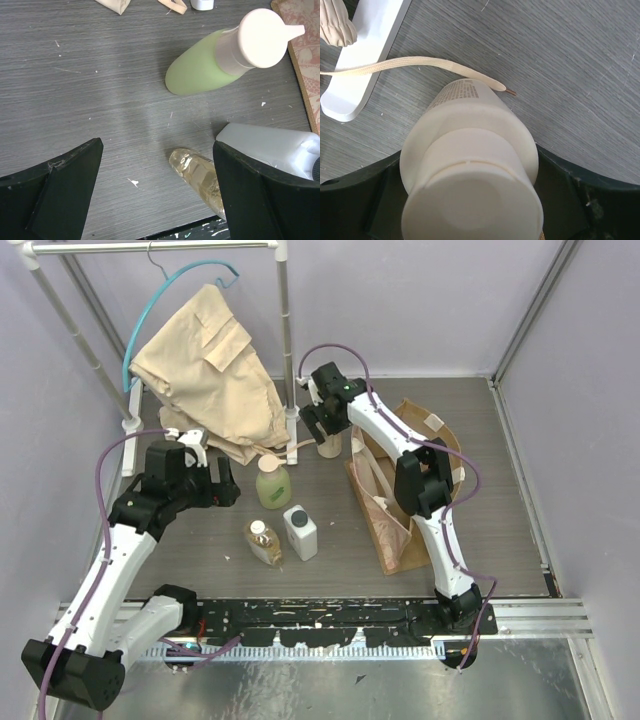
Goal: Place the personal care products into the canvas bag
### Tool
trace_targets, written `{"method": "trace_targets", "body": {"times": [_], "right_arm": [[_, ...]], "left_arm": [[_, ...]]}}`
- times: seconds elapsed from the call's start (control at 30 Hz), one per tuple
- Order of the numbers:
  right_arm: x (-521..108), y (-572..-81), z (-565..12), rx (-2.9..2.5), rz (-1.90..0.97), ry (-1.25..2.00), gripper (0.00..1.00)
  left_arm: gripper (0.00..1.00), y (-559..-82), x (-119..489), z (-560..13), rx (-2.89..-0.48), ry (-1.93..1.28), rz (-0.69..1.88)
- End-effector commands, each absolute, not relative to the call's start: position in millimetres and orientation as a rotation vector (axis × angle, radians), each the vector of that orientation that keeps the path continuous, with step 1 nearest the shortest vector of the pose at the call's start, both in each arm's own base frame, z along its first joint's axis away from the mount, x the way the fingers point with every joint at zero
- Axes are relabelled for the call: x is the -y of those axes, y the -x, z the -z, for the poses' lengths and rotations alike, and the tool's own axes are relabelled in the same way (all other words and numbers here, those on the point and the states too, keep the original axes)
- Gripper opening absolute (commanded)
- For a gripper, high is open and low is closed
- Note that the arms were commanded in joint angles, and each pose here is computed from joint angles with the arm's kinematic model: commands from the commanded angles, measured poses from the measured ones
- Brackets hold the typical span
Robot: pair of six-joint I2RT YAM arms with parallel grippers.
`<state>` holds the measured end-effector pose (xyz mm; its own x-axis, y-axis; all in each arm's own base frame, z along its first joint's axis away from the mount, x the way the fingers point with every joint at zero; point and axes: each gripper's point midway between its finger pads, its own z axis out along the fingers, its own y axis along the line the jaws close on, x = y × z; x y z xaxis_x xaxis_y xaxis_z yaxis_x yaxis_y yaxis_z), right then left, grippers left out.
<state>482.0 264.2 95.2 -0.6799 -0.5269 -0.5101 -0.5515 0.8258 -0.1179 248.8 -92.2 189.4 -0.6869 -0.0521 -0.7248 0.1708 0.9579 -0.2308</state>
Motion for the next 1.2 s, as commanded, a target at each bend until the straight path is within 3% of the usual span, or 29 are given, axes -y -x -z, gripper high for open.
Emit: {"method": "trace_targets", "body": {"times": [0.0,0.17,0.27,0.33,0.43,0.5,1.17], "right_arm": [[-266,-487,-103,-2.414,-0.054,0.813,0.85],[-265,-483,-106,-2.407,-0.058,0.818,0.71],[-262,-480,-105,-2.413,-0.049,0.821,0.70],[-259,-479,-104,-2.418,-0.032,0.815,0.74],[-255,-479,-107,-2.418,-0.011,0.799,0.93],[-254,-477,-110,-2.418,-0.009,0.791,1.00],[-254,-478,-165,-2.385,-0.091,0.734,1.00]], "left_arm": [[0.98,-251,95,-190,-2.286,-0.084,0.375],[0.98,-250,94,-189,-2.287,-0.085,0.374],[0.98,-249,95,-188,-2.291,-0.083,0.377],[0.98,-249,95,-189,-2.288,-0.080,0.379],[0.98,-249,95,-188,-2.290,-0.080,0.378],[0.98,-248,95,-188,-2.291,-0.082,0.379],[0.98,-246,94,-191,-2.294,-0.079,0.380]]}}
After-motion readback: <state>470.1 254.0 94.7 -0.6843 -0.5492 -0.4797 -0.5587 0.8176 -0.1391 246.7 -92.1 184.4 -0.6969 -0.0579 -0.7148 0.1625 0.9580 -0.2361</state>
